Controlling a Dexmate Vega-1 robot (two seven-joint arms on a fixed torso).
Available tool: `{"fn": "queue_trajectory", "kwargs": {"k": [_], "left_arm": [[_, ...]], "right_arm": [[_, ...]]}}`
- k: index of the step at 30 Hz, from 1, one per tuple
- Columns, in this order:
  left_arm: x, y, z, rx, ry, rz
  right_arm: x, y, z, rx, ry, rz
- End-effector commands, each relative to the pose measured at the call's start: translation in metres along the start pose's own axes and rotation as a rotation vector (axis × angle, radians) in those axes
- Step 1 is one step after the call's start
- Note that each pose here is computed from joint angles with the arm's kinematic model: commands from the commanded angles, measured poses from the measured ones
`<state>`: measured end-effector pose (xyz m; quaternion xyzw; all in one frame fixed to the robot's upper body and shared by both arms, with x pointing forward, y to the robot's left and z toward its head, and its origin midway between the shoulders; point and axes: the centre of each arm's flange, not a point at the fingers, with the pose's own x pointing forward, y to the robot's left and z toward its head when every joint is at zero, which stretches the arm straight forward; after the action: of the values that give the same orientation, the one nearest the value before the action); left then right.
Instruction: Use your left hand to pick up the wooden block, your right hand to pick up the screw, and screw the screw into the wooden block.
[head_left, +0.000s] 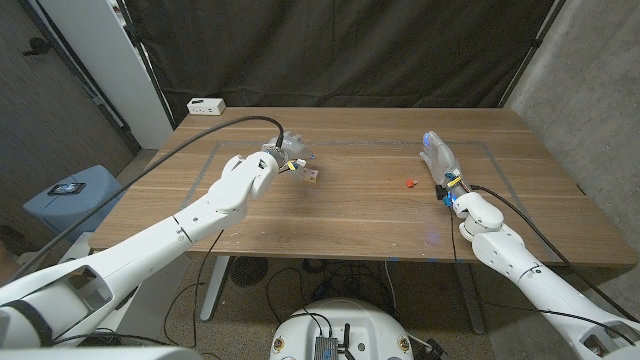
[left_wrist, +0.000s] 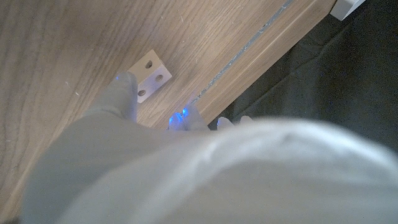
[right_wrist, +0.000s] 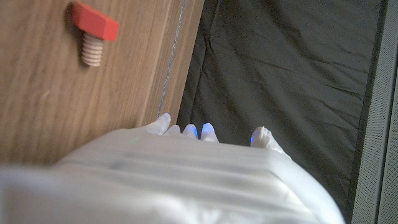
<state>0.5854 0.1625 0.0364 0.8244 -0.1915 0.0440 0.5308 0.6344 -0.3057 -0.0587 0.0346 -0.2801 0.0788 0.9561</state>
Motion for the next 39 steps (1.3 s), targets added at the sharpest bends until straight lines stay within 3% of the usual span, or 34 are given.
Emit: {"fn": "queue_trajectory", "kwargs": {"k": [1, 39], "left_arm": [[0.006, -0.015, -0.003, 0.0, 0.006, 0.024], [0.022, -0.03, 0.009, 0.009, -0.055, 0.032]], "right_arm": [[-0.002, 0.0, -0.002, -0.005, 0.007, -0.011], [0.003, -0.001, -0.01, 0.002, 0.025, -0.022]]}}
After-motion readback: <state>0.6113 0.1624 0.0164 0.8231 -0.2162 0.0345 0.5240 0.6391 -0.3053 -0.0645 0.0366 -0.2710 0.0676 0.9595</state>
